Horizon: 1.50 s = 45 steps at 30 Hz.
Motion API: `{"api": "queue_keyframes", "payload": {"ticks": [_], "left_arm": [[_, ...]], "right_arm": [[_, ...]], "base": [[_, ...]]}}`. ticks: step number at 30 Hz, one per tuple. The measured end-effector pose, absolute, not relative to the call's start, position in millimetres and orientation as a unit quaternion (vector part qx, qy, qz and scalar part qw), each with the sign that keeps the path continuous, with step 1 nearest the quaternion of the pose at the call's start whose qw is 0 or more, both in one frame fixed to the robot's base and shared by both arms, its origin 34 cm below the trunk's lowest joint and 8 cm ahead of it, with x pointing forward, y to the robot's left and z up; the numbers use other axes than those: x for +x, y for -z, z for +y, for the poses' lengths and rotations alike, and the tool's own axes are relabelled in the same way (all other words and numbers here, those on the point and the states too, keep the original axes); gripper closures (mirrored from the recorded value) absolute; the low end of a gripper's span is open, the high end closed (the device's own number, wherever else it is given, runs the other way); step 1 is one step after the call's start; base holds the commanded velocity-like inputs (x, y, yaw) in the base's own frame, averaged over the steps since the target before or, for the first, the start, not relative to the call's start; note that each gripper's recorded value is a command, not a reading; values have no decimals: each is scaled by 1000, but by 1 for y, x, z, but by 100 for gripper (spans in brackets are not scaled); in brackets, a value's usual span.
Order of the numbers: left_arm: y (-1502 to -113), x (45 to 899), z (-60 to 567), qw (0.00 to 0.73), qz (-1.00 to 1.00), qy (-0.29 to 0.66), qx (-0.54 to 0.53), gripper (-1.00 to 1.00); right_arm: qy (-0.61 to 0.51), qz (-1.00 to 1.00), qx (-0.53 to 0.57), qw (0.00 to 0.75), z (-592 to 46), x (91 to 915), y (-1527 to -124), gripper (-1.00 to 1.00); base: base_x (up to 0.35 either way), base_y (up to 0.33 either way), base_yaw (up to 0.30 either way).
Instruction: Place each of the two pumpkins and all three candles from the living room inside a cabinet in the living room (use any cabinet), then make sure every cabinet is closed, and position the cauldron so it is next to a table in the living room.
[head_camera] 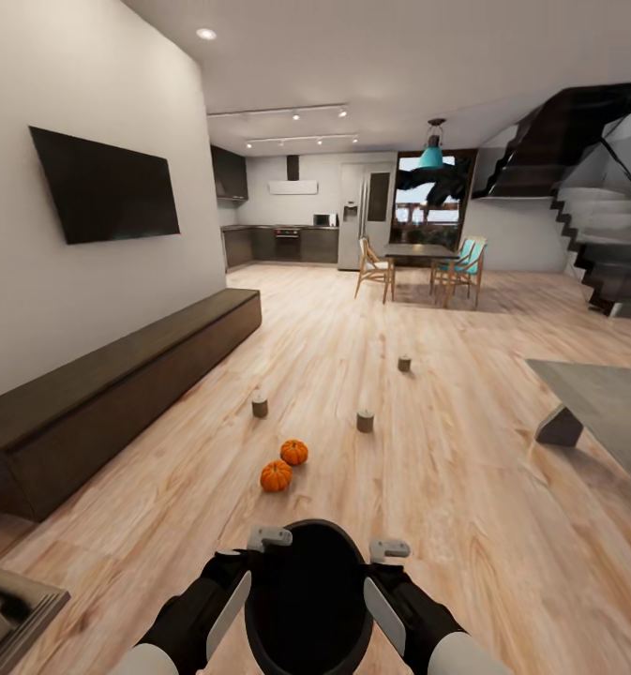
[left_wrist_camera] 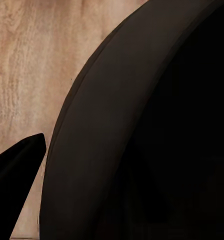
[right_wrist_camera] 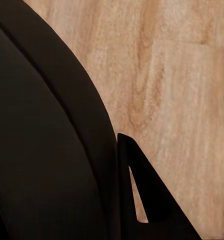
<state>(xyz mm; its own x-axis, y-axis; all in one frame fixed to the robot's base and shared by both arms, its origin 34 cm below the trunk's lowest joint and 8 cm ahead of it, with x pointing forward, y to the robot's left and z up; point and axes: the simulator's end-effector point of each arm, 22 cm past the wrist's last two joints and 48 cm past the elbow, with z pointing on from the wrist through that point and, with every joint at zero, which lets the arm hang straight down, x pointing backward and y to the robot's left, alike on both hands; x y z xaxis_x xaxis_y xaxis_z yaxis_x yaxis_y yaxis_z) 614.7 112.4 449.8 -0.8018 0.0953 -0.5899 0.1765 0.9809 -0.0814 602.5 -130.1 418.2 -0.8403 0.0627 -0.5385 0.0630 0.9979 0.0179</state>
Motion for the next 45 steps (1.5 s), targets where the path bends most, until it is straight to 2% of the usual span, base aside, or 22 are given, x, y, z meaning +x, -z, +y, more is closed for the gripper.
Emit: {"api": "queue_keyframes", "payload": {"ticks": [45], "left_arm": [[-450,615,112,306,947,66,72,100]], "right_arm": [[0,959,33,281,-130,602,-418,100]], "base": [[-280,-1,-257]]}}
